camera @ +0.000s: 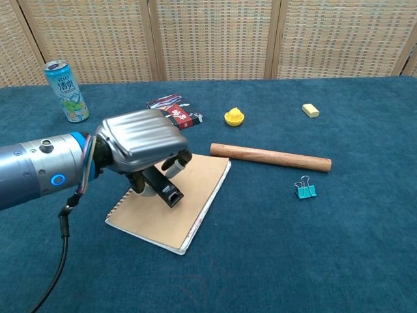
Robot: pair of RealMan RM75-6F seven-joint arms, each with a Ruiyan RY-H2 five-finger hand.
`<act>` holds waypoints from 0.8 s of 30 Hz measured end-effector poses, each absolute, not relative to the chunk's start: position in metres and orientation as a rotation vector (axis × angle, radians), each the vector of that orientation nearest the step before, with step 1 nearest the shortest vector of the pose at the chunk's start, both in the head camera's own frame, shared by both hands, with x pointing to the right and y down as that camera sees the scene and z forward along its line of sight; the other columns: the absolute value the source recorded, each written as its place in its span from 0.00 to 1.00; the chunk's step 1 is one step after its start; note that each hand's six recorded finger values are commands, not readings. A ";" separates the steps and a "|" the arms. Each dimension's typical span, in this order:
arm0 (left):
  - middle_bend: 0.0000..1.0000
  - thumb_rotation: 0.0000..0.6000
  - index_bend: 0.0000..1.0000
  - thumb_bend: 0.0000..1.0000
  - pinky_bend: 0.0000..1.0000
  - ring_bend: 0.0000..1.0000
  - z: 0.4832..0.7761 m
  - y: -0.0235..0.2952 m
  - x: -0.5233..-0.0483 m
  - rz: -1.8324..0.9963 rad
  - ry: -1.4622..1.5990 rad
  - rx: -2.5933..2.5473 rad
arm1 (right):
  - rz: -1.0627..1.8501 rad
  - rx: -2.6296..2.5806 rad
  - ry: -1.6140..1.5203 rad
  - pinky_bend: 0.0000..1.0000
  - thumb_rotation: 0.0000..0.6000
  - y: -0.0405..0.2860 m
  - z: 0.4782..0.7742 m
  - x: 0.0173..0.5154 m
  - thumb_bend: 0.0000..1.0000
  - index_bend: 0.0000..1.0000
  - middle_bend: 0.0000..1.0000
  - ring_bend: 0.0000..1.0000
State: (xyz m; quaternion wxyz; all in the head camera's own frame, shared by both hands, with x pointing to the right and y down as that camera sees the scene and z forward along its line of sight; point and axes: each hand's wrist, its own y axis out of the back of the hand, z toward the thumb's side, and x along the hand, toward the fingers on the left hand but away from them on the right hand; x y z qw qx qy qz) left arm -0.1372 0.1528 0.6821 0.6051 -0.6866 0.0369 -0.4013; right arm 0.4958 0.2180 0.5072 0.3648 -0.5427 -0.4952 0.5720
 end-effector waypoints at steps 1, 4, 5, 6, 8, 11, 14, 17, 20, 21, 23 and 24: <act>0.52 1.00 0.68 0.33 0.58 0.43 0.684 0.153 -0.133 -0.913 0.074 -1.586 | 1.476 -1.393 -1.277 0.00 1.00 0.218 0.507 0.497 0.00 0.00 0.00 0.00; 0.36 1.00 0.50 0.07 0.49 0.38 0.685 0.157 -0.121 -0.853 0.055 -1.597 | 1.484 -1.385 -1.282 0.00 1.00 0.217 0.508 0.500 0.00 0.00 0.00 0.00; 0.26 1.00 0.36 0.01 0.41 0.30 0.685 0.157 -0.119 -0.834 0.052 -1.602 | 1.486 -1.383 -1.283 0.00 1.00 0.217 0.508 0.500 0.00 0.00 0.00 0.00; 0.16 1.00 0.20 0.00 0.31 0.21 0.685 0.158 -0.117 -0.820 0.051 -1.605 | 1.489 -1.381 -1.284 0.00 1.00 0.217 0.508 0.501 0.00 0.00 0.00 0.00; 0.03 1.00 0.03 0.00 0.18 0.07 0.683 0.159 -0.111 -0.769 0.050 -1.615 | 1.493 -1.380 -1.284 0.00 1.00 0.217 0.509 0.501 0.00 0.00 0.00 0.00; 0.00 1.00 0.00 0.00 0.04 0.00 0.679 0.162 -0.105 -0.695 0.061 -1.647 | 1.498 -1.380 -1.277 0.00 1.00 0.217 0.510 0.501 0.00 0.00 0.00 0.00; 0.00 1.00 0.00 0.00 0.00 0.00 0.668 0.163 -0.105 -0.621 0.083 -1.683 | 1.500 -1.382 -1.272 0.00 1.00 0.218 0.512 0.500 0.00 0.00 0.00 0.00; 0.00 1.00 0.00 0.00 0.00 0.00 0.656 0.157 -0.115 -0.588 0.099 -1.676 | 1.494 -1.384 -1.269 0.00 1.00 0.218 0.511 0.498 0.00 0.00 0.00 0.00; 0.00 1.00 0.00 0.00 0.00 0.00 0.642 0.149 -0.132 -0.590 0.121 -1.650 | 1.485 -1.391 -1.265 0.00 1.00 0.218 0.510 0.495 0.00 0.00 0.00 0.00; 0.00 1.00 0.00 0.00 0.00 0.00 0.636 0.145 -0.139 -0.593 0.137 -1.641 | 1.483 -1.392 -1.264 0.00 1.00 0.218 0.510 0.495 0.00 0.00 0.00 0.00; 0.00 1.00 0.00 0.00 0.00 0.00 0.621 0.136 -0.158 -0.611 0.189 -1.622 | 1.477 -1.396 -1.261 0.00 1.00 0.219 0.510 0.493 0.00 0.00 0.00 0.00; 0.00 1.00 0.00 0.00 0.00 0.00 0.615 0.132 -0.167 -0.623 0.218 -1.615 | 1.475 -1.397 -1.260 0.00 1.00 0.219 0.509 0.492 0.00 0.00 0.00 0.00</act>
